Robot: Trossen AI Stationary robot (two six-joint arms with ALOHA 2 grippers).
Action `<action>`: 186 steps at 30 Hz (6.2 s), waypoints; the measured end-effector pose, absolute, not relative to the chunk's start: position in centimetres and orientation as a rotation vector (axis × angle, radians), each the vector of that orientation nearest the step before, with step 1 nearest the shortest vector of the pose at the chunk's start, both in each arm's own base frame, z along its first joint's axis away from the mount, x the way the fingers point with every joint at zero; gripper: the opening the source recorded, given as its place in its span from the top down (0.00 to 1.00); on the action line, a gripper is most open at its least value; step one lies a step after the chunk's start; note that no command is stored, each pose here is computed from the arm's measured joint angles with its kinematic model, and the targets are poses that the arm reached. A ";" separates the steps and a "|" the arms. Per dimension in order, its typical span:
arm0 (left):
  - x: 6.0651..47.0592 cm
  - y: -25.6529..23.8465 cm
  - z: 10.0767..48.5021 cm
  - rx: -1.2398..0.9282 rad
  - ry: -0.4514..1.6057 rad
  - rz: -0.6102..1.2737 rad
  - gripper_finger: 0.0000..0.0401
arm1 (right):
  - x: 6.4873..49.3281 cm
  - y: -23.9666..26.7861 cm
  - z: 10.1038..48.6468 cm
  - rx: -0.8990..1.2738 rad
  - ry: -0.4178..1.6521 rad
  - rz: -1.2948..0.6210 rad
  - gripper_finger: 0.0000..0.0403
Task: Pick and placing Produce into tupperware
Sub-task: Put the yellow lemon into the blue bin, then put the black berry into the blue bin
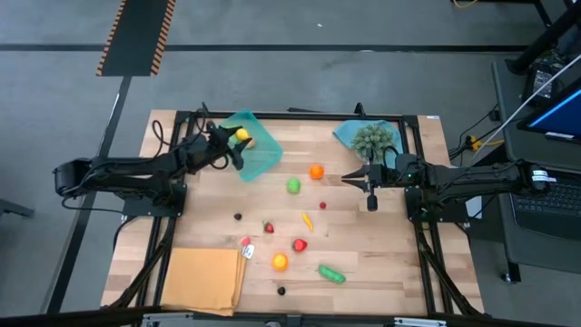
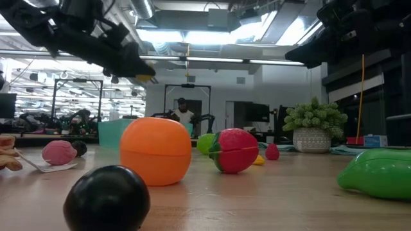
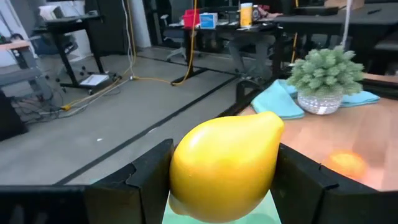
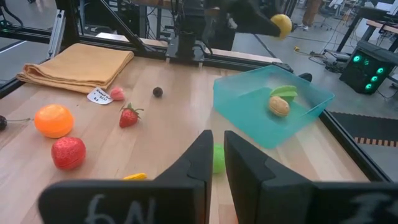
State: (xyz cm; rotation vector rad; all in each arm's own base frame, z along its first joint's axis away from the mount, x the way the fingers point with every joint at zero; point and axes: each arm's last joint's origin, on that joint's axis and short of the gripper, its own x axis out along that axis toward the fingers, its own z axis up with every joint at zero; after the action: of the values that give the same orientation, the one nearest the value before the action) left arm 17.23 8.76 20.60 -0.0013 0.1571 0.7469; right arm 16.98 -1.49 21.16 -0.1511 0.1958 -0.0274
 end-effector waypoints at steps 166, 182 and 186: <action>16.0 7.7 27.6 -0.016 0.501 0.437 0.25 | 16.9 -1.5 20.7 -0.142 0.240 -0.025 0.89; 13.2 3.7 23.4 0.004 0.166 0.299 0.25 | 17.0 -1.5 21.2 -0.119 0.191 -0.032 0.89; 13.6 2.7 21.8 0.008 0.127 0.218 0.25 | 17.0 -1.5 21.3 -0.122 0.180 -0.032 0.89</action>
State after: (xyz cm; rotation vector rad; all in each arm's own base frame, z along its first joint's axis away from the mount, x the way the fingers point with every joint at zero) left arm 13.58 2.67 21.76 0.0077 0.1268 0.2183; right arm 17.00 -1.51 21.30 -0.1219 0.1803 -0.0325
